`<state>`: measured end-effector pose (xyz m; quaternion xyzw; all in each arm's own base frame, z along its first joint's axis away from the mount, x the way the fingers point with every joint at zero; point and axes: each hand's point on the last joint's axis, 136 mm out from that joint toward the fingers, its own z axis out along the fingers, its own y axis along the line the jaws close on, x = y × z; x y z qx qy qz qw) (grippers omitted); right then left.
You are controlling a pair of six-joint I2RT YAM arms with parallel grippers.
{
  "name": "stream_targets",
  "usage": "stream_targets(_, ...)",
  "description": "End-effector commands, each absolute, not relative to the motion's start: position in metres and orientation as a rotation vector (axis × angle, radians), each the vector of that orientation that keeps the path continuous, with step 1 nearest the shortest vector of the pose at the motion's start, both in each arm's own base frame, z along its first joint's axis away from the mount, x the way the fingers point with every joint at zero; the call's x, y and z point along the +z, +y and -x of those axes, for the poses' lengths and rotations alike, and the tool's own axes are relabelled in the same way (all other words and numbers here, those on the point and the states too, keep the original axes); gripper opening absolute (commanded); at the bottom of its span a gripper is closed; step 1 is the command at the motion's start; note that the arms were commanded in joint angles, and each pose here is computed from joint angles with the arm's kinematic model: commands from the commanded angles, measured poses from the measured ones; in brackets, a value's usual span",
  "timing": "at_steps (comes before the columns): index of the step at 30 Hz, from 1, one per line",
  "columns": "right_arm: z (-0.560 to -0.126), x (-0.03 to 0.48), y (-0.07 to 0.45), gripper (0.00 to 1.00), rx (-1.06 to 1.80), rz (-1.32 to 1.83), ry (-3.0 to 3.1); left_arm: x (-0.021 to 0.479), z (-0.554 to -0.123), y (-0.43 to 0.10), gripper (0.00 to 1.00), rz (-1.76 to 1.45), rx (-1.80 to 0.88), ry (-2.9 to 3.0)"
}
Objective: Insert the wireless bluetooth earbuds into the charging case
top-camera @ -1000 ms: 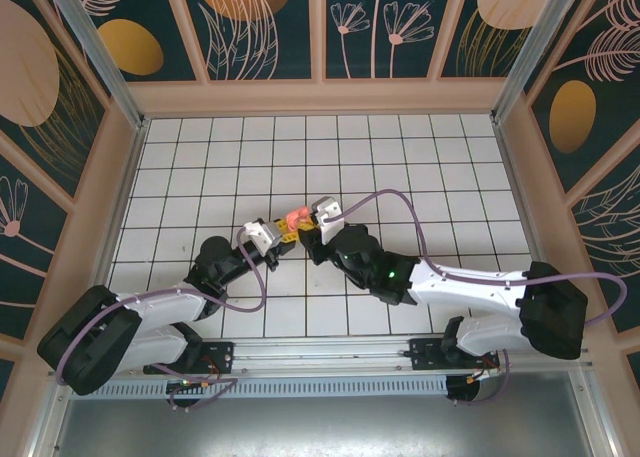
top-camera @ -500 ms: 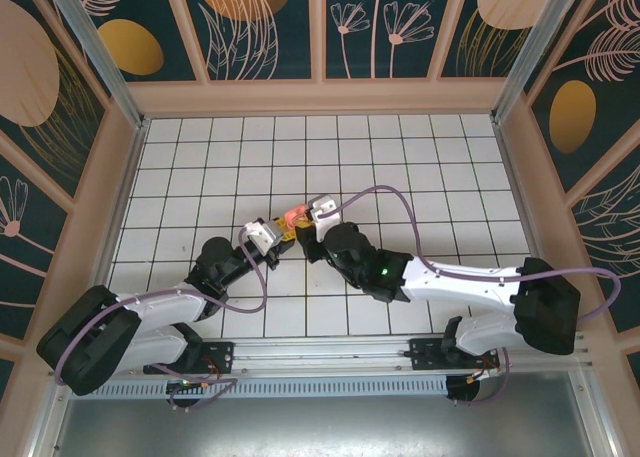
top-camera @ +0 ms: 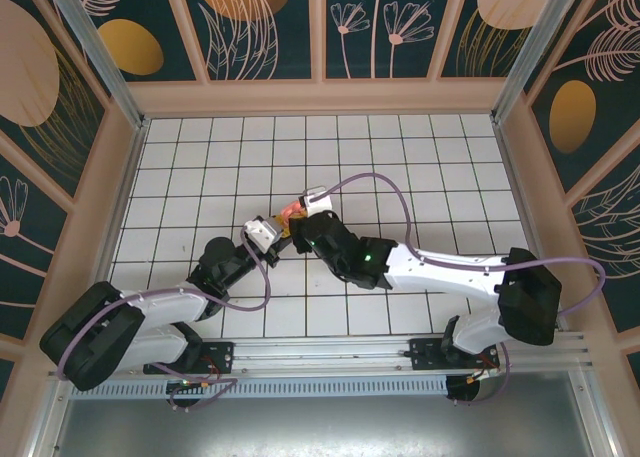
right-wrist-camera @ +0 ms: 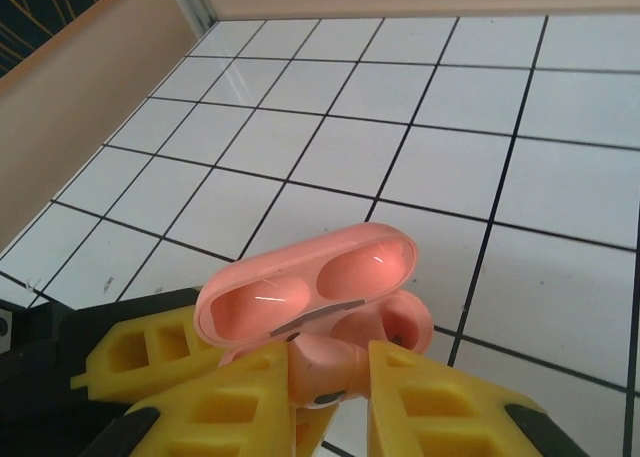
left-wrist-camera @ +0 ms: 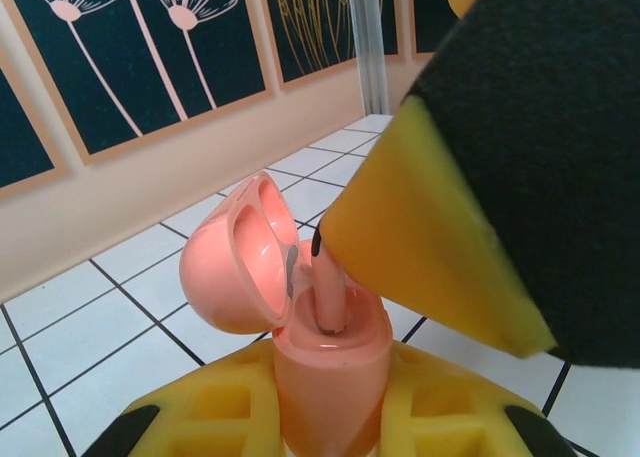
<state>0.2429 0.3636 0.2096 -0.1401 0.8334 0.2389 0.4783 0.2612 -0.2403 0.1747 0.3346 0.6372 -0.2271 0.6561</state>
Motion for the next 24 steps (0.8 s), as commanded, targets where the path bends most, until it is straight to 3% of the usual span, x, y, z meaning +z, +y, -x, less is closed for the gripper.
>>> stream_targets(1, -0.2400, 0.1874, 0.3626, 0.21, 0.592, 0.297, 2.156, 0.2229, -0.2578, -0.2477, 0.13, -0.703, -0.559, 1.273)
stream_targets(24, -0.2427, 0.1913, 0.3716, 0.23, 0.834, 0.247, 2.178, 0.2220, -0.2572, -0.2519, 0.13, -0.703, -0.589, 1.270)
